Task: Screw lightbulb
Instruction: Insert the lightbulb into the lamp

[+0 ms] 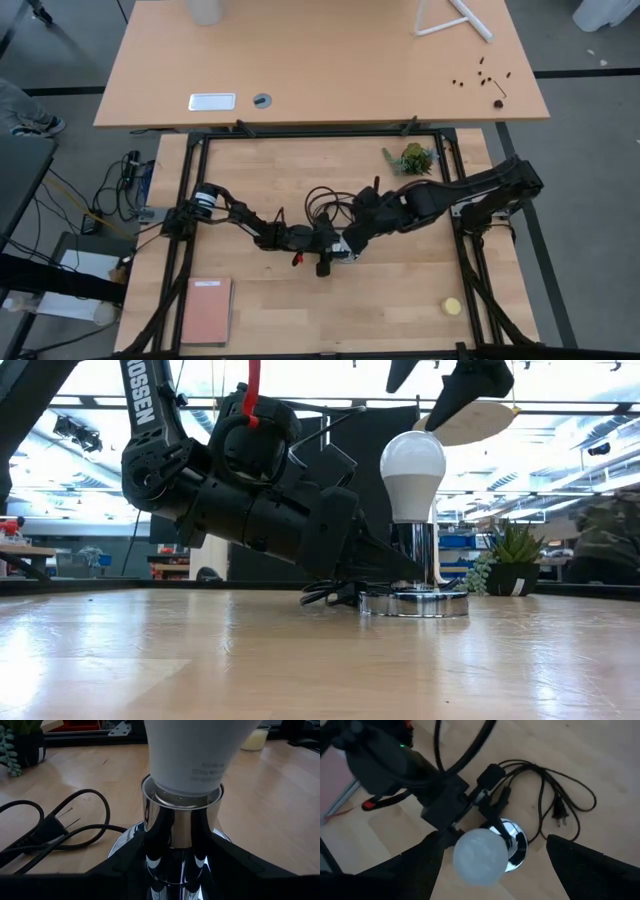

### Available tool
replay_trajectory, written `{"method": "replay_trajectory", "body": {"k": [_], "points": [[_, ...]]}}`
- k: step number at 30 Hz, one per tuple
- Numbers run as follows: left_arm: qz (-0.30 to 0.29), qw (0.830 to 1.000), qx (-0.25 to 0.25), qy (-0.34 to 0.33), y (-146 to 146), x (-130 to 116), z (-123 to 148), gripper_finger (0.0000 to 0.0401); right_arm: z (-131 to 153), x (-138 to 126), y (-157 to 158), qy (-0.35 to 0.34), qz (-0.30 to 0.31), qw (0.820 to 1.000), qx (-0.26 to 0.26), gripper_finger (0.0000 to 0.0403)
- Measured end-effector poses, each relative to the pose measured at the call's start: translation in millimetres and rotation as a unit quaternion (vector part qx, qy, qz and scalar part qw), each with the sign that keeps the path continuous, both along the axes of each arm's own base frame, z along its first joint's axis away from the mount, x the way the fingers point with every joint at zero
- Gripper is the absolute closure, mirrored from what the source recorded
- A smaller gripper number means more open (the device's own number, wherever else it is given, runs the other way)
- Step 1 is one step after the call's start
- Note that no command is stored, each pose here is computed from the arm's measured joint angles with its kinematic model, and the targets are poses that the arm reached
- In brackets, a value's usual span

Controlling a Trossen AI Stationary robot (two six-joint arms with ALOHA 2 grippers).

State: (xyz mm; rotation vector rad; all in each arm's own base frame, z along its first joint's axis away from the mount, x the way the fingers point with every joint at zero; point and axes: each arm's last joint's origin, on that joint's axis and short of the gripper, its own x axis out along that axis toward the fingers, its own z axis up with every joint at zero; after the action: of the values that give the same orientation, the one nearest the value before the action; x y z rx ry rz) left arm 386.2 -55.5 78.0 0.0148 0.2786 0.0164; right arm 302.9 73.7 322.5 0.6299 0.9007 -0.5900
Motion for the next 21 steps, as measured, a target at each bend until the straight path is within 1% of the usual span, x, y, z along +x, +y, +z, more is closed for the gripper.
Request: {"method": "replay_trajectory", "body": {"k": [7,12,15,21], "points": [[-0.001,1.000,0.001,0.003,-1,0,-1,0.0211,1,-1,0,0.011,0.039,0.999,-0.016,0.0044],[-0.001,1.000,0.001,0.004,-1,0,-1,0.0211,6,-4,-1,0.028,0.047,0.998,-0.023,0.0045],[-0.001,1.000,0.001,0.004,-1,0,-1,0.0211,12,2,1,0.041,0.059,0.997,-0.032,0.0051],[-0.003,1.000,0.000,0.004,-1,-1,-1,0.0211,30,27,9,0.076,0.111,0.989,-0.063,0.0057]]}}
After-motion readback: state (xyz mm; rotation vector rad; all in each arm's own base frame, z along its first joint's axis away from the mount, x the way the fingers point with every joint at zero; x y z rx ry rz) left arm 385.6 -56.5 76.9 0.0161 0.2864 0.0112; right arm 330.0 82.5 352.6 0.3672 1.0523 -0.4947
